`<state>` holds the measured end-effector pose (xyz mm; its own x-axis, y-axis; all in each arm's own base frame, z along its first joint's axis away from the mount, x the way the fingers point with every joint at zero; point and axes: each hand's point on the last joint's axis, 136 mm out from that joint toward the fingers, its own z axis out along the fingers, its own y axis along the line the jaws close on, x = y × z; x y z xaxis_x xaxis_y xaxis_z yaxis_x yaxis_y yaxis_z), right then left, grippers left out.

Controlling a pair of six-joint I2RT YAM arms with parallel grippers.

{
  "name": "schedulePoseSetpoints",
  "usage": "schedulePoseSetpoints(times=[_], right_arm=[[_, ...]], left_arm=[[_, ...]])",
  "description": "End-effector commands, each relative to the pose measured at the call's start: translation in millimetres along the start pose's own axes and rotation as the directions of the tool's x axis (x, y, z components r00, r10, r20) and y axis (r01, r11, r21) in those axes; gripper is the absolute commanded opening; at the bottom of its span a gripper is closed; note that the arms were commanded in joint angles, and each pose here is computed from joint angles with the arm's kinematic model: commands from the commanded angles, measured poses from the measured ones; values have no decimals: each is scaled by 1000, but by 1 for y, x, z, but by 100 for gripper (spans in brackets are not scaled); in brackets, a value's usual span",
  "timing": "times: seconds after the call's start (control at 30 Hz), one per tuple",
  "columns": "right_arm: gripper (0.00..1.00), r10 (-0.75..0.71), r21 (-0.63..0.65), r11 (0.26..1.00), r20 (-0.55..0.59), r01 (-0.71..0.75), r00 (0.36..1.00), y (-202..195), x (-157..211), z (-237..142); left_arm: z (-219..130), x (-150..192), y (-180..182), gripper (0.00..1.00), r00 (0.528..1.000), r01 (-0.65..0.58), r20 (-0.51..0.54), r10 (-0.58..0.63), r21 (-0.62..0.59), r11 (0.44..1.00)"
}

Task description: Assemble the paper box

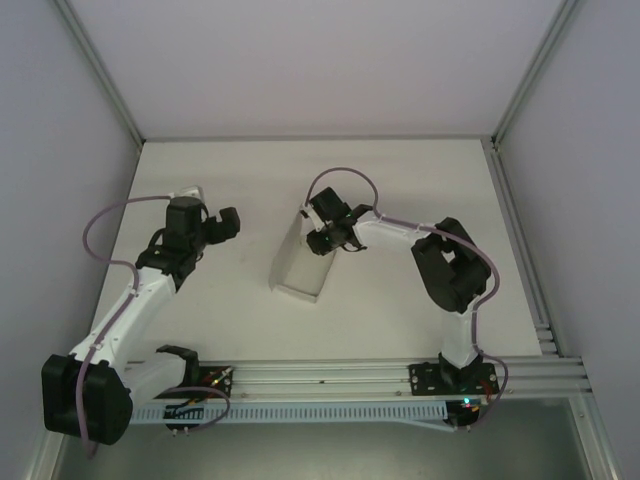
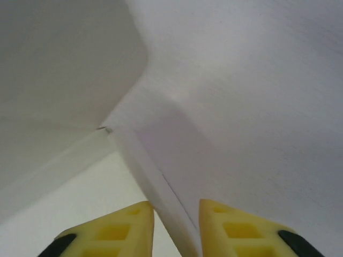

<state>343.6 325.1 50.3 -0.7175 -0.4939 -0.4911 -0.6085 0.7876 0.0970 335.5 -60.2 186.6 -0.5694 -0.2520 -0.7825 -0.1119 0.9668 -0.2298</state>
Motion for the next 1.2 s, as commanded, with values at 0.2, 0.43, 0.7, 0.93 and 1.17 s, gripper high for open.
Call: schedulePoseSetpoints(times=[0.2,0.43,0.7,0.93,1.17], right_arm=[[9,279,244,923,111,-298,954,-31,11,-20],[10,533,384,738,173,-555,828,-43,49,-29],[26,500,389,737,235,-552,833,-44,40,-44],[73,365,307,844,271,-439,891,-35,11,-81],[99,132,132,975,309,-180,942,-38,-19,-113]], left_arm=[[-4,-10,-2,100,999,28,34,-28,19,999],[1,-10,-13,100,1000,3,19,-4,67,998],[7,-6,-52,100,984,-171,7,176,269,948],[5,9,-89,100,907,-398,72,415,472,787],[17,23,-117,100,792,-536,126,598,612,581]])
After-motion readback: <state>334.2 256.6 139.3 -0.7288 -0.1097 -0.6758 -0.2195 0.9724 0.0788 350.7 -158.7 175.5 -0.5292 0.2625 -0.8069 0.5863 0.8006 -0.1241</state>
